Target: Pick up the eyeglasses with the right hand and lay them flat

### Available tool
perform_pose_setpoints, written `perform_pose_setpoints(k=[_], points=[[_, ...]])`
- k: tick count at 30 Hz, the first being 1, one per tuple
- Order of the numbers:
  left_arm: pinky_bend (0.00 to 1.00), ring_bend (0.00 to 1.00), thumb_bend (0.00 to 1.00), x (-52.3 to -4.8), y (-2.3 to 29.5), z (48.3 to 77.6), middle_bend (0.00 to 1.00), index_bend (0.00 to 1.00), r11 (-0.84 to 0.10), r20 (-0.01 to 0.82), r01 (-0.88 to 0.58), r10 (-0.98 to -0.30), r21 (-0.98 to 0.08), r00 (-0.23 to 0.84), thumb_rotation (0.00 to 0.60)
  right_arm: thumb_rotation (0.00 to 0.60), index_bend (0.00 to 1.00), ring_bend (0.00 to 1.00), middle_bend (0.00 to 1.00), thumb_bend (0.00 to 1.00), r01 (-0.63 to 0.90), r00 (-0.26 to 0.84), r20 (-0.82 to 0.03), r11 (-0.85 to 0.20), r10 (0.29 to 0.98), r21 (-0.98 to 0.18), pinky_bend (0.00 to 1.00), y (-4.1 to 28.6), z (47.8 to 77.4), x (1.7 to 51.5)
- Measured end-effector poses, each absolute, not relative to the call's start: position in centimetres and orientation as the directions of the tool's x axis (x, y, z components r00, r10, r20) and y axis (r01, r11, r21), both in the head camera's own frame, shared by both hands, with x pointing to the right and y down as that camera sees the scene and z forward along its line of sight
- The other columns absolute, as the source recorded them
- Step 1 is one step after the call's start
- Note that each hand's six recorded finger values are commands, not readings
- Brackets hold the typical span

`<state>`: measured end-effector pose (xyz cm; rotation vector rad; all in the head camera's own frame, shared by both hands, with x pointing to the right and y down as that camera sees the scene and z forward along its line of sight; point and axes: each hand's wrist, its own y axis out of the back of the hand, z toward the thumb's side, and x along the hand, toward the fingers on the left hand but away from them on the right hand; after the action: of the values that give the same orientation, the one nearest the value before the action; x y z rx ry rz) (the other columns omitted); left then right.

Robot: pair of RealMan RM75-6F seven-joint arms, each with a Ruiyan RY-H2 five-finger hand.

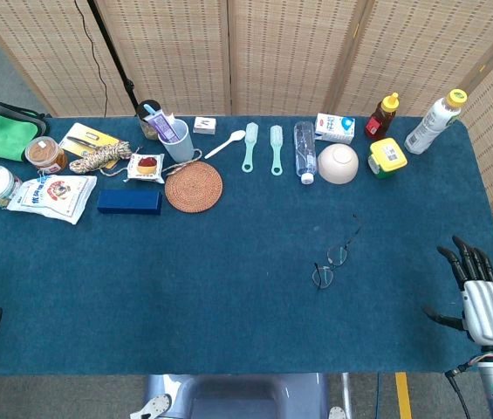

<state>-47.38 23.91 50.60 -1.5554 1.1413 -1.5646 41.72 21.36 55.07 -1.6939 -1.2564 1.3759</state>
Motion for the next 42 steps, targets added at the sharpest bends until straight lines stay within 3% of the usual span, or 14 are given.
perform_pose_setpoints(k=[14,23,31,42], points=[[0.00,0.08,0.34,-47.1,23.9,50.7,0.08,0.13,-0.415,0.427,-0.131,-0.900,-0.900,-0.086,0.600,0.600,0.12,0.00,0.00,0.13,0.346,0.041,-0.387,-0.376,0.921,-0.860,0.00,21.0,55.4,41.1],[0.00,0.08,0.34,-47.0,23.6,50.6,0.08,0.13,-0.410,0.422,-0.132,-0.903,-0.903,-0.080,0.600,0.600,0.12,0.00,0.00,0.13,0.463,0.105,-0.392,-0.393,0.914,-0.794,0.00,20.5,55.3,39.8],[0.00,0.08,0.34,-47.1,23.6,50.4,0.08,0.13,-0.408,0.420,-0.134,-0.904,-0.903,-0.081,0.600,0.600,0.14,0.00,0.00,0.13,0.613,0.213,-0.420,-0.455,0.882,-0.646,0.01,19.9,55.7,37.6],[0.00,0.08,0.34,-47.5,23.6,50.5,0.08,0.13,-0.408,0.420,-0.125,-0.903,-0.904,-0.093,0.600,0.600,0.22,0.08,0.10,0.13,0.740,0.351,-0.446,-0.536,0.823,-0.406,0.10,18.4,57.1,34.4]])
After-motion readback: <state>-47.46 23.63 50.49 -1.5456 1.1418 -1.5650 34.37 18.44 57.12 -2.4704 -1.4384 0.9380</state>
